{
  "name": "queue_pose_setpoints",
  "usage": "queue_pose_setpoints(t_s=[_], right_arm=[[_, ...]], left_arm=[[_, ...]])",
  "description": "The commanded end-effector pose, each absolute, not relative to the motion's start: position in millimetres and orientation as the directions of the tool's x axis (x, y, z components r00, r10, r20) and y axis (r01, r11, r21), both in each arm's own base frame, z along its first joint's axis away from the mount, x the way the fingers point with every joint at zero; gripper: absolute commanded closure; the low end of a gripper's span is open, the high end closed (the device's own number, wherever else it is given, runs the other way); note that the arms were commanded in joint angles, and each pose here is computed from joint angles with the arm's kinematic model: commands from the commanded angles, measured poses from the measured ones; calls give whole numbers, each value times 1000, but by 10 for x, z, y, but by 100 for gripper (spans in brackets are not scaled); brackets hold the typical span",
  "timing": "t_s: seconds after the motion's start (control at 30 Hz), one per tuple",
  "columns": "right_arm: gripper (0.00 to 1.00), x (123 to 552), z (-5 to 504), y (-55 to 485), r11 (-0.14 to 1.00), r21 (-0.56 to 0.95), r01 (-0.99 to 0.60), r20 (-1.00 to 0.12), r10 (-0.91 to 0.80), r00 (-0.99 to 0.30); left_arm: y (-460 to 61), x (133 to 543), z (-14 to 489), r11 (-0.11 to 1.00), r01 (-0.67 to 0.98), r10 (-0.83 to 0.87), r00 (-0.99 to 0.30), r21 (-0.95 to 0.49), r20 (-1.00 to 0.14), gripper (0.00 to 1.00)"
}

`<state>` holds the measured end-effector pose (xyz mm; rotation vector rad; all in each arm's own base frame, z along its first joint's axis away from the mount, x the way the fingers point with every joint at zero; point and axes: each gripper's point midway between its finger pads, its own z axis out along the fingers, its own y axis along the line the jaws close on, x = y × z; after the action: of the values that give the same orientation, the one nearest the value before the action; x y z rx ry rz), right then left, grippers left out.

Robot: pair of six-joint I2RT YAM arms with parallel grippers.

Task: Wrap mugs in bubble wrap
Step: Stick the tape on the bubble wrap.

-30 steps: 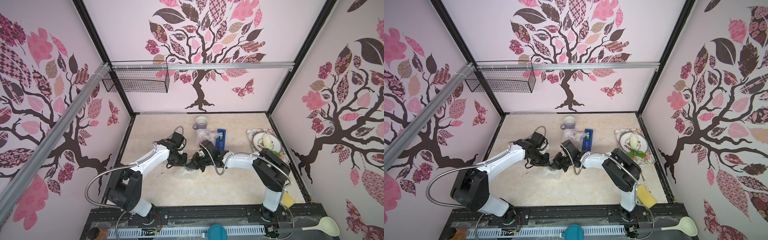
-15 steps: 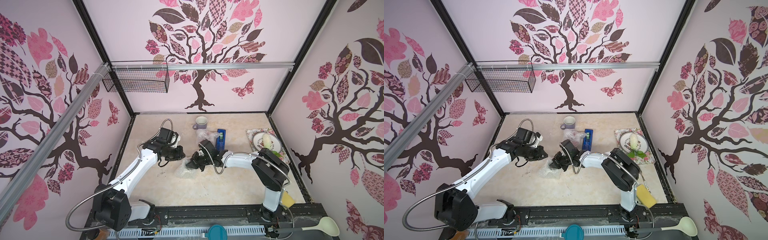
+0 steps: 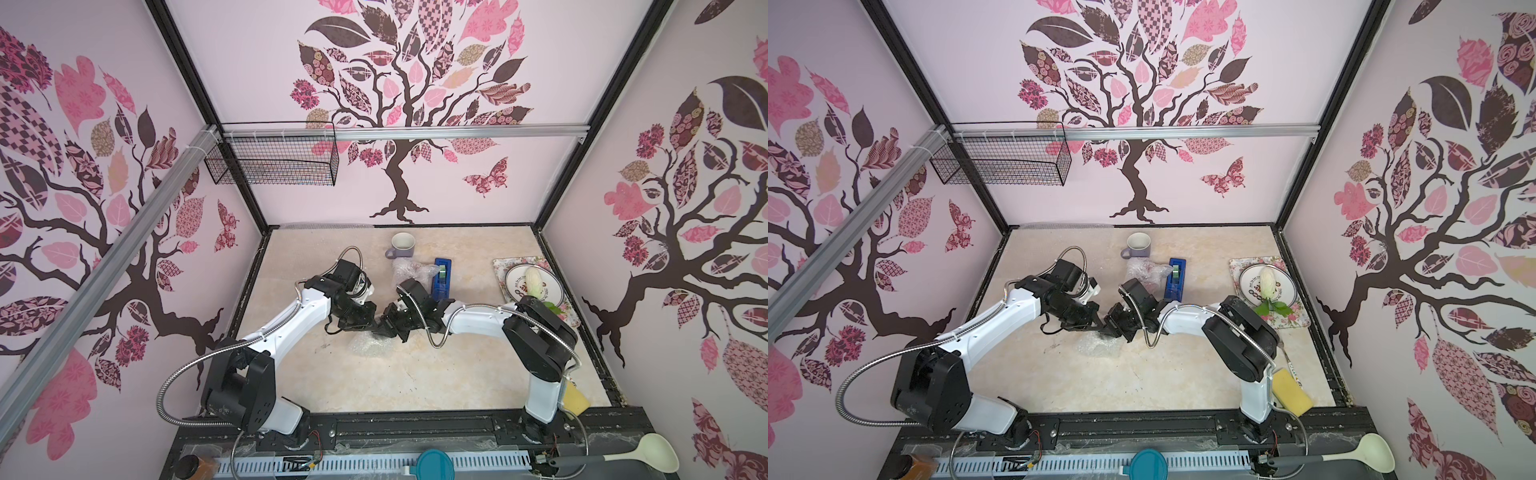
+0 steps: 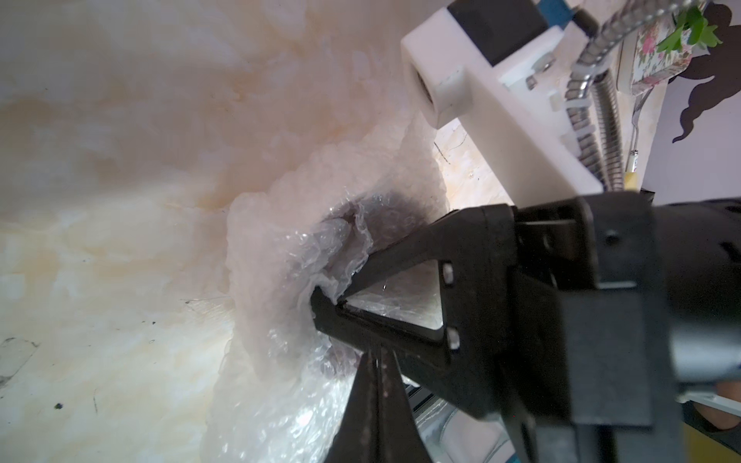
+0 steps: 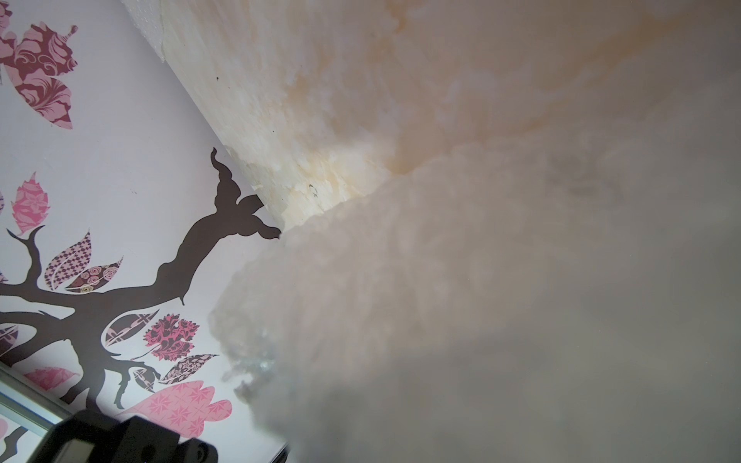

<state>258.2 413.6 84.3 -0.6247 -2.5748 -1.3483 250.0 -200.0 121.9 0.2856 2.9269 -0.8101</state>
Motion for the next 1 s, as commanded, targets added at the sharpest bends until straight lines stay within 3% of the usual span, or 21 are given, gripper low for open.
queue_pose_setpoints(t_s=[0.0, 0.4, 0.57, 0.77, 0.97], right_arm=[[100, 2559, 321, 3926, 586, 613, 530, 357, 394, -847], [100, 2538, 345, 3935, 575, 626, 527, 355, 391, -849], [100, 2531, 384, 3986, 584, 633, 509, 347, 373, -860], [100, 2541, 431, 4013, 593, 641, 487, 333, 357, -873], [100, 2526, 393, 4007, 605, 631, 486, 335, 352, -874]], left_arm=[[-2069, 2670, 1262, 843, 246, 174, -966, -478, -189, 100], [-2029, 3044, 1007, 899, 203, 126, -969, -389, -215, 100], [-2026, 3135, 1056, 906, 166, 80, -970, -389, -230, 85], [-2084, 3145, 1338, 860, 158, 10, -956, -485, -294, 67], [-2015, 3030, 1062, 883, 113, 25, -980, -456, -195, 71]])
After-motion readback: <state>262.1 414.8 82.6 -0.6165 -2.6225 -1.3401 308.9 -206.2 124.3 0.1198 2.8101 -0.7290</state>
